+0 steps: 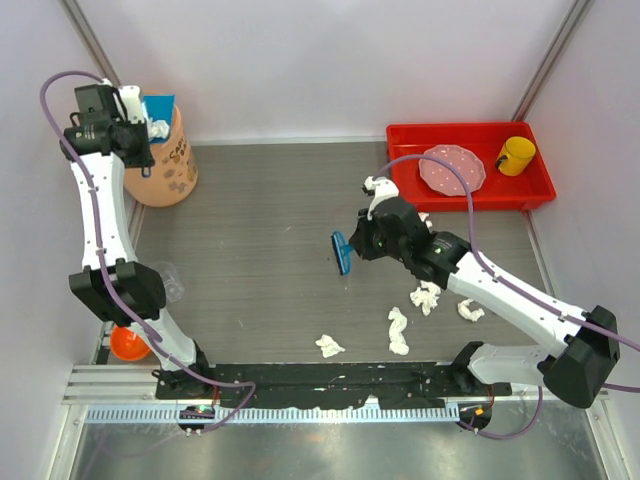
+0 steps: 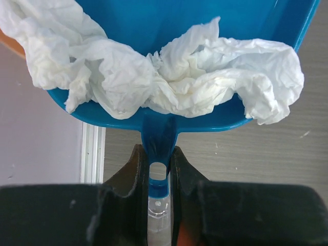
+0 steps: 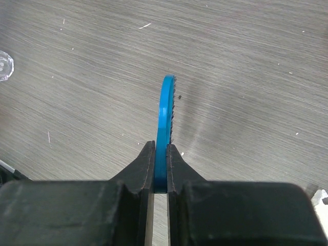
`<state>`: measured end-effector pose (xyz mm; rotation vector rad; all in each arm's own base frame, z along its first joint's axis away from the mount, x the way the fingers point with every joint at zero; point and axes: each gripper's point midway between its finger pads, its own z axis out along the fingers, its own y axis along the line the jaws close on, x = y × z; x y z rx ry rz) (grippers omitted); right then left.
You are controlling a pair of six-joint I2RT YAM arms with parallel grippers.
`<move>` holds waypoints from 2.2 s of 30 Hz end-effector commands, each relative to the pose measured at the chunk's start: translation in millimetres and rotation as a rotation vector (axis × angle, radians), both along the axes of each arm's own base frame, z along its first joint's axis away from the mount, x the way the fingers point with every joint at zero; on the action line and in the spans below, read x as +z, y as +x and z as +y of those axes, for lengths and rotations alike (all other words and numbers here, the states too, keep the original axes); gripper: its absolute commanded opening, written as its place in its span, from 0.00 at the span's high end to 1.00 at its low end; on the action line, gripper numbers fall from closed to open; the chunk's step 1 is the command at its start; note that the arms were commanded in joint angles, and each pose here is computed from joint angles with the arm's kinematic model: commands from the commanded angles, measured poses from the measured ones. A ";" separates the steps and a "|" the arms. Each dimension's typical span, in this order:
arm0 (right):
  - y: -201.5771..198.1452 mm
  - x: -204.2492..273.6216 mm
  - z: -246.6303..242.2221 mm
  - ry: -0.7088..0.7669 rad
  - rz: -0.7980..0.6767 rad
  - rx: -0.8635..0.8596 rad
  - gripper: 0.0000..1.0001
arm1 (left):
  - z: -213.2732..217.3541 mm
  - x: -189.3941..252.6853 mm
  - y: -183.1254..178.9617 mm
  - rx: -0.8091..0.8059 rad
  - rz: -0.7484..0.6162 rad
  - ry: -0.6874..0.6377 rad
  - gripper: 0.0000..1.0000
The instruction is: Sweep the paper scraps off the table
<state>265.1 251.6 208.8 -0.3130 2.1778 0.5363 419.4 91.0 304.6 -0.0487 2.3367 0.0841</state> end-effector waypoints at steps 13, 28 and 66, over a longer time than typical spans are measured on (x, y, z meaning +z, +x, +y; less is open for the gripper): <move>-6.2 18.4 7.7 0.080 -0.038 0.046 0.99 | 127.6 46.3 18.5 0.429 -0.160 0.369 1.00; -12.4 12.1 14.9 0.112 -0.007 0.076 0.99 | 149.6 50.5 45.9 0.488 0.111 1.042 1.00; -17.3 9.4 19.4 0.154 -0.003 0.097 0.99 | 106.2 5.0 40.1 0.288 0.109 1.008 1.00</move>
